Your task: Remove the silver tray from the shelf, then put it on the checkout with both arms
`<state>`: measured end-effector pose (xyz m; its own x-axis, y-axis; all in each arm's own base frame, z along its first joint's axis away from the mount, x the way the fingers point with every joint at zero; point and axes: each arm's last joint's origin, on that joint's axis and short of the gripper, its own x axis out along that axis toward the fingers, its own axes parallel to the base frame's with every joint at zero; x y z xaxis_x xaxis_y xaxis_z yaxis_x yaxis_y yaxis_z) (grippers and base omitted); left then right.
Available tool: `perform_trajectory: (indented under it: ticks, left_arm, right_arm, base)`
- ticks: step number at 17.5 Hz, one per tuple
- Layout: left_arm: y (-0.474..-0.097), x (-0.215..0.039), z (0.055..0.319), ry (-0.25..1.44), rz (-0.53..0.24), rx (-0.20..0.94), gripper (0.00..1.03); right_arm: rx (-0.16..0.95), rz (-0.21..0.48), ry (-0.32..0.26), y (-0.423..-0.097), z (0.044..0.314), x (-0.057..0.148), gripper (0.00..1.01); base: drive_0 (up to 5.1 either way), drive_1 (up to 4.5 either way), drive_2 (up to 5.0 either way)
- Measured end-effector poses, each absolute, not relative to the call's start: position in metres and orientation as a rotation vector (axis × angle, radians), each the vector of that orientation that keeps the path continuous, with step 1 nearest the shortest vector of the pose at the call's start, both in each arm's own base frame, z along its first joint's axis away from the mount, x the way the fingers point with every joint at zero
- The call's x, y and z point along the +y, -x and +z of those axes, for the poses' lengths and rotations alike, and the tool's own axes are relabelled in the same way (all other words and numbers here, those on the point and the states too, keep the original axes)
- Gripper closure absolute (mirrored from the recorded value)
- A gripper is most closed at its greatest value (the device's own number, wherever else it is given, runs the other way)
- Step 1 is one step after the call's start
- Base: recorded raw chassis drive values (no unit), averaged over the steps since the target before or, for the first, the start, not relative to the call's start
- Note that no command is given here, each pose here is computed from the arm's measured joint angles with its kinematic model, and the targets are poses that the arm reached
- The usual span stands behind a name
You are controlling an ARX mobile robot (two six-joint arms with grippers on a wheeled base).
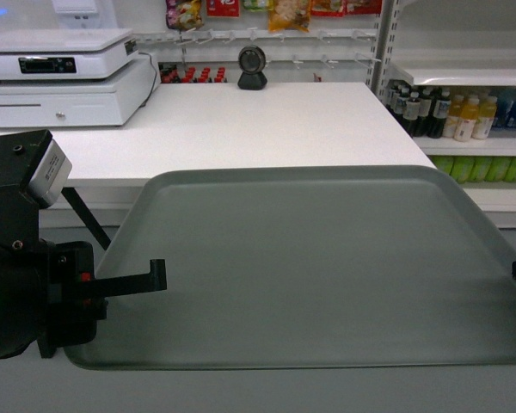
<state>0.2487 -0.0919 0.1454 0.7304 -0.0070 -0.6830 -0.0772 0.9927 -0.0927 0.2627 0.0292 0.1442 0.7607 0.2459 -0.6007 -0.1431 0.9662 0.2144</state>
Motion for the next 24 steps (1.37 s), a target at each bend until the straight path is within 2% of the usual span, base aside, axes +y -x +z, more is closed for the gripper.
perform_trajectory:
  ticks: [5, 24]
  left_arm:
    - [-0.2485, -0.0917, 0.1451, 0.117, 0.04, 0.754, 1.0]
    - [-0.2497, -0.0925, 0.1465, 0.123, 0.035, 0.742, 1.0]
  right_arm:
    - [0.673, 0.213, -0.159, -0.2626, 0.1443, 0.0293, 0.99]
    - [0.668, 0.213, -0.159, -0.2631, 0.145, 0.0291, 0.99]
  base:
    - [-5.0, 2.45, 2.4]
    - [0.0, 3.96, -4.0]
